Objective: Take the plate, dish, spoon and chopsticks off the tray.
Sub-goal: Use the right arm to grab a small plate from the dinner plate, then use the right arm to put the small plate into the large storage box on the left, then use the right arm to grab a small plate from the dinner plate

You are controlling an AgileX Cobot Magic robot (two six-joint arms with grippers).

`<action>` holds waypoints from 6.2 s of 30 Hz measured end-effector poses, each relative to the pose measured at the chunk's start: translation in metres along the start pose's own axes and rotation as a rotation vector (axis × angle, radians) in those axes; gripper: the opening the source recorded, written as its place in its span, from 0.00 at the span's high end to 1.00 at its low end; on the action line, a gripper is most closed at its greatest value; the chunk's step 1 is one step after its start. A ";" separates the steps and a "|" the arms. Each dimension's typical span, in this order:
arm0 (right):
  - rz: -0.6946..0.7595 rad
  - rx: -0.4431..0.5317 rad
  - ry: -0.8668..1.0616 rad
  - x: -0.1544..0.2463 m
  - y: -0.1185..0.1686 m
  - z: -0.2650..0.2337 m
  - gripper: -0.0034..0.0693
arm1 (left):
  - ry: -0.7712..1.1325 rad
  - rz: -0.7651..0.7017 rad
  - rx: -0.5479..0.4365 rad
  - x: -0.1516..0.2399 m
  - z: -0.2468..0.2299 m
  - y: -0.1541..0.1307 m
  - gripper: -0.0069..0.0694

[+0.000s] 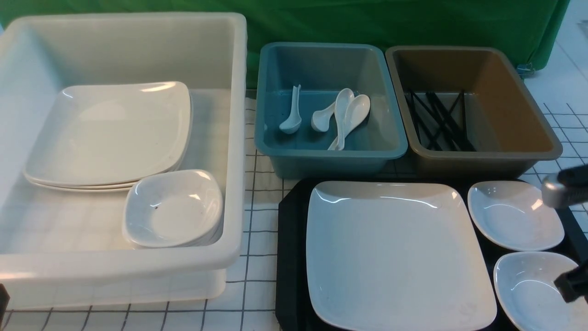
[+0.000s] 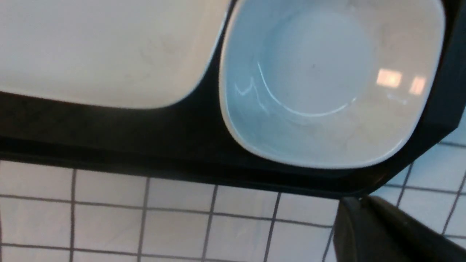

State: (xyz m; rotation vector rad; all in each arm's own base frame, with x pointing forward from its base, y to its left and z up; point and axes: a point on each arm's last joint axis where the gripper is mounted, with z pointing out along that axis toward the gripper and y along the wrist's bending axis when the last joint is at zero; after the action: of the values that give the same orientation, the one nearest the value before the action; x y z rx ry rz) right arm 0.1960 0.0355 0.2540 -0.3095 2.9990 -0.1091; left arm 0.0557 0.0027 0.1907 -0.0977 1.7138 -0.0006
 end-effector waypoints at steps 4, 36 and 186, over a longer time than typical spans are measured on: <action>0.008 -0.038 0.037 0.011 0.001 0.019 0.92 | 0.000 0.000 0.000 0.000 0.000 0.000 0.90; -0.671 0.237 0.095 -0.006 0.065 0.097 0.44 | 0.000 -0.002 0.000 0.000 0.000 0.000 0.90; -0.768 0.258 -0.064 -0.077 0.022 0.062 0.37 | 0.000 0.000 0.000 0.000 0.000 0.000 0.90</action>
State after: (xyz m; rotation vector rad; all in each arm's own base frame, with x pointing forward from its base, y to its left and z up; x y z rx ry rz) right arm 0.2749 0.0694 0.1998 -1.3641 2.5798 -0.5297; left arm 0.0557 0.0027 0.1907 -0.0980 1.7138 -0.0009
